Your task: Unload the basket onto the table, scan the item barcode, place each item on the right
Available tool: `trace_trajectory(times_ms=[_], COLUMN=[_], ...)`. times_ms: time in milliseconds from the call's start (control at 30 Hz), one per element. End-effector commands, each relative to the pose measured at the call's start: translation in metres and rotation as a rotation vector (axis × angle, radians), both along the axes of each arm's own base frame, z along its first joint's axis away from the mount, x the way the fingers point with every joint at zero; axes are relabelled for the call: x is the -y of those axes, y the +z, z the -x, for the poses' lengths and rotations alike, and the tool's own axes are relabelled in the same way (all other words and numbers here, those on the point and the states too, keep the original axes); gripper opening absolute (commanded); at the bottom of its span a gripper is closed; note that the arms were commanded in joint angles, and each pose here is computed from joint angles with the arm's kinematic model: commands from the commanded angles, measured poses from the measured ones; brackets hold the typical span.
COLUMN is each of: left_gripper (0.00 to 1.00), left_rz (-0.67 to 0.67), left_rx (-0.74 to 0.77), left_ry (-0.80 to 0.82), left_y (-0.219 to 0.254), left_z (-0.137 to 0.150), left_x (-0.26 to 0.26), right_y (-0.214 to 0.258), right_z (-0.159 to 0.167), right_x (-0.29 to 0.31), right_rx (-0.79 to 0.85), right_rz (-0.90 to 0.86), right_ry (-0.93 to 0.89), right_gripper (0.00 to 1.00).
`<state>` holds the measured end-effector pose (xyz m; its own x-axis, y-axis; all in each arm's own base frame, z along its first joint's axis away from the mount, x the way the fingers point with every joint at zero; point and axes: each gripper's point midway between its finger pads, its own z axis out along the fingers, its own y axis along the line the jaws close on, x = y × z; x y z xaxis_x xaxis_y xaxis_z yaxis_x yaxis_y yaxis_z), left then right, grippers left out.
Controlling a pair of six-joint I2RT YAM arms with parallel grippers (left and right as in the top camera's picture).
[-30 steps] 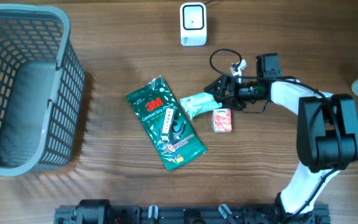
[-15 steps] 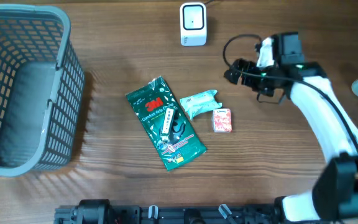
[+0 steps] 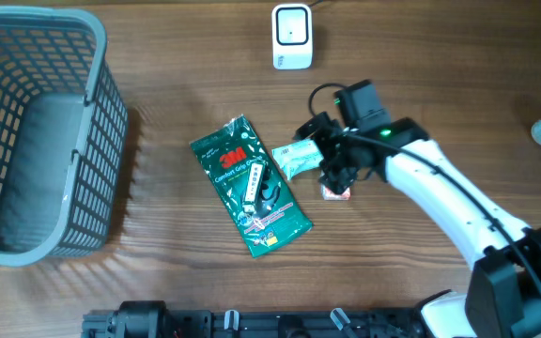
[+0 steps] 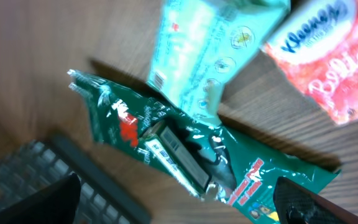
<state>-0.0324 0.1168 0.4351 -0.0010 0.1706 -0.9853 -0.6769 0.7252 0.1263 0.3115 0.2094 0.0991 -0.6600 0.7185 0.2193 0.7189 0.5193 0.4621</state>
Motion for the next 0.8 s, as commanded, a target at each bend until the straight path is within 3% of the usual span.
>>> trace_trajectory(times_ms=[0, 267, 600, 767], left_gripper=[1.0, 1.0, 1.0, 1.0], left_rz=[-0.005, -0.006, -0.006, -0.006], left_rx=[0.001, -0.005, -0.005, -0.006], left_ry=[0.009, 0.008, 0.008, 0.008], left_y=[0.0, -0.001, -0.001, -0.001], left_z=[0.002, 0.002, 0.002, 0.002], left_x=[0.0, 0.0, 0.0, 0.0], right_y=[-0.026, -0.098, -0.104, -0.101], right_z=[-0.002, -0.01, -0.021, -0.026], right_x=[0.01, 0.007, 0.033, 0.033], right_rx=[-0.055, -0.152, -0.084, -0.048], right_rz=[0.117, 0.186, 0.32, 0.329], right_ry=[-0.195, -0.214, -0.271, -0.243], right_gripper=[1.0, 0.98, 0.96, 0.84])
